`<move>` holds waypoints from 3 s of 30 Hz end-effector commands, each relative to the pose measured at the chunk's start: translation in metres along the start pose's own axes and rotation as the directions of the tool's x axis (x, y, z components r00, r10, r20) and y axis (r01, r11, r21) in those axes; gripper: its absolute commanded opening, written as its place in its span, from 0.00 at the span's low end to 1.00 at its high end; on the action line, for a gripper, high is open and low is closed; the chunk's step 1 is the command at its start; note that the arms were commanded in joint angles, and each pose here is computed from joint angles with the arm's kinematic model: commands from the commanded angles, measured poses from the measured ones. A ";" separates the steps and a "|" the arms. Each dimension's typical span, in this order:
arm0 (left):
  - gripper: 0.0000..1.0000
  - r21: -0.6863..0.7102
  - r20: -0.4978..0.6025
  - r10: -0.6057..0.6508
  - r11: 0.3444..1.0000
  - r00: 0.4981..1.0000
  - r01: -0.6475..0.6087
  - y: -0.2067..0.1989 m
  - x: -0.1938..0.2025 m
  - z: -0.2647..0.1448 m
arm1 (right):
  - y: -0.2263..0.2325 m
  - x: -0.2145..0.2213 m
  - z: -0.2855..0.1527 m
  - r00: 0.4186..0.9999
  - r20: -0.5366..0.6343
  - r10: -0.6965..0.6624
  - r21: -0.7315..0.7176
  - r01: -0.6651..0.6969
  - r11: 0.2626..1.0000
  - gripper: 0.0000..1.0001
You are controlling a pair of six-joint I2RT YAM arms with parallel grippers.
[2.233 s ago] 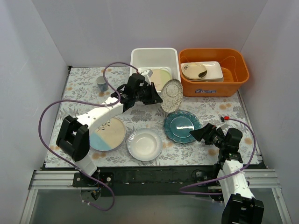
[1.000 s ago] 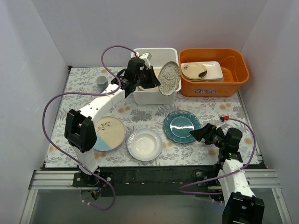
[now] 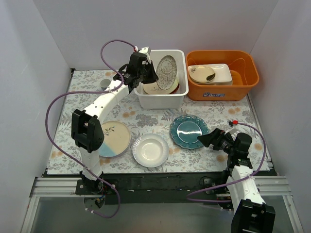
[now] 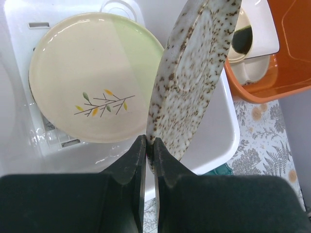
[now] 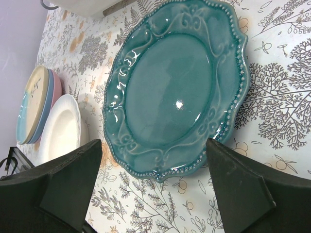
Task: Place the plates into the plastic bin on the countertop
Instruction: Place the plate in the plastic bin.
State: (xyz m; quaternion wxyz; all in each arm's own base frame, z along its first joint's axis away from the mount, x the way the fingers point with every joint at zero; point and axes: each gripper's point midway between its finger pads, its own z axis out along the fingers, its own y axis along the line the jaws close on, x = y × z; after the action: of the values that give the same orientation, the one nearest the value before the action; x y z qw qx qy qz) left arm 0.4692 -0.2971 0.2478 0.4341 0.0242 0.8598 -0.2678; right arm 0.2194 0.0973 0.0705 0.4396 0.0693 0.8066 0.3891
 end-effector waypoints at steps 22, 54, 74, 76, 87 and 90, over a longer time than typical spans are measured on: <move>0.00 -0.086 0.147 0.068 0.995 0.987 -0.056 0.006 -0.047 -0.003 | -0.006 0.006 -0.001 1.000 -0.014 -0.009 0.019 0.009 1.000 0.95; 0.00 -0.140 -0.004 0.071 0.988 0.997 -0.071 0.035 0.003 0.048 | -0.005 0.006 0.000 1.000 -0.014 -0.005 0.014 0.005 1.000 0.95; 0.06 -0.131 -0.090 0.041 0.990 0.995 -0.052 0.041 0.030 0.064 | -0.004 0.004 0.000 1.000 -0.010 -0.001 0.014 0.001 1.000 0.95; 0.08 -0.130 -0.090 0.040 0.990 0.995 -0.052 0.039 0.030 0.063 | -0.006 0.005 0.001 1.000 -0.011 0.004 0.018 -0.003 1.000 0.94; 0.28 -0.138 -0.101 0.032 0.989 0.994 -0.046 0.040 0.031 0.060 | -0.009 0.003 -0.001 1.000 -0.004 0.013 0.047 -0.012 0.999 0.95; 0.31 -0.138 -0.104 0.030 0.989 0.994 -0.044 0.040 0.031 0.059 | -0.011 0.000 -0.001 1.000 0.008 0.009 0.068 -0.010 0.998 0.94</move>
State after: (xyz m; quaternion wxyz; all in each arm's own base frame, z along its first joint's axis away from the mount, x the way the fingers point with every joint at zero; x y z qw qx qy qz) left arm 0.5030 -0.2893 0.1533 0.3801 0.0176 0.9076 -0.1774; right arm 0.2199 0.0958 0.0700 0.4431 0.0684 0.8074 0.3834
